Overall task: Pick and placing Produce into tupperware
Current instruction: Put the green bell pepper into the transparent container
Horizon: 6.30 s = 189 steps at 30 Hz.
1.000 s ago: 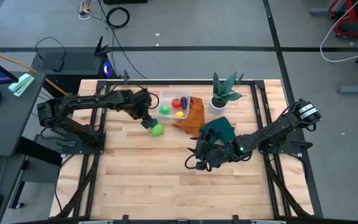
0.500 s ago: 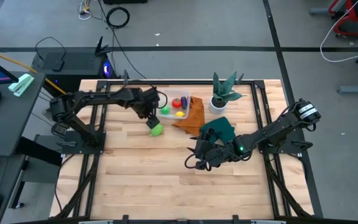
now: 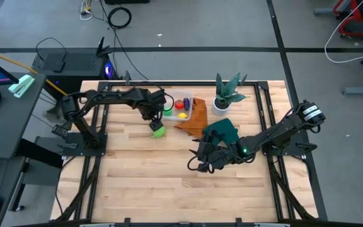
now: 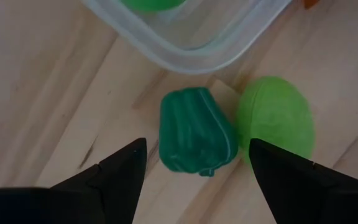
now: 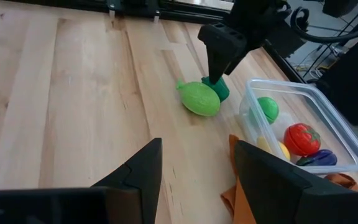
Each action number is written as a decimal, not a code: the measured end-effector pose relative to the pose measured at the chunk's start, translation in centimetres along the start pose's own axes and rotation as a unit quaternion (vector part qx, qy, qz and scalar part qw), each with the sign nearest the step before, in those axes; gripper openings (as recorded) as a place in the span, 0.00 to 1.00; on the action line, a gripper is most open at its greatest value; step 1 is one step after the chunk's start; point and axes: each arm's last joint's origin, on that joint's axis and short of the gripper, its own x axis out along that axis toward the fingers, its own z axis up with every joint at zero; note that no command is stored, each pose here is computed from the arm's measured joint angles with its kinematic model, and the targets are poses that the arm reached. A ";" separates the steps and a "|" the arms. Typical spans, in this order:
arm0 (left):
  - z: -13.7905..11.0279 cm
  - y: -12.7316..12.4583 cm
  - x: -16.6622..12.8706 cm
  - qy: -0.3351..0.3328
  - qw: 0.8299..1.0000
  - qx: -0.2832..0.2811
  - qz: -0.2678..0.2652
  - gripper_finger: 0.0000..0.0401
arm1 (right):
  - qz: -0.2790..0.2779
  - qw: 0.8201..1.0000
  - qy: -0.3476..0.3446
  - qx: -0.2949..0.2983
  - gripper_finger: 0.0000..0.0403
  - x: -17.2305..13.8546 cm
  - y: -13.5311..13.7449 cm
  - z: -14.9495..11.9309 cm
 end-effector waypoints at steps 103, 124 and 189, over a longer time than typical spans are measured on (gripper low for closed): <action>0.3 -0.5 2.0 0.017 0.991 0.129 -0.007 0.78 | 0.007 1.000 -0.003 0.014 0.41 0.0 0.1 0.1; 0.2 -0.2 4.0 0.054 0.991 0.124 -0.004 0.71 | 0.008 1.000 -0.006 0.018 0.41 0.0 0.1 0.2; 2.3 1.1 -8.6 -0.126 0.988 0.087 -0.034 0.58 | 0.011 1.000 -0.006 0.018 0.41 0.0 0.1 0.2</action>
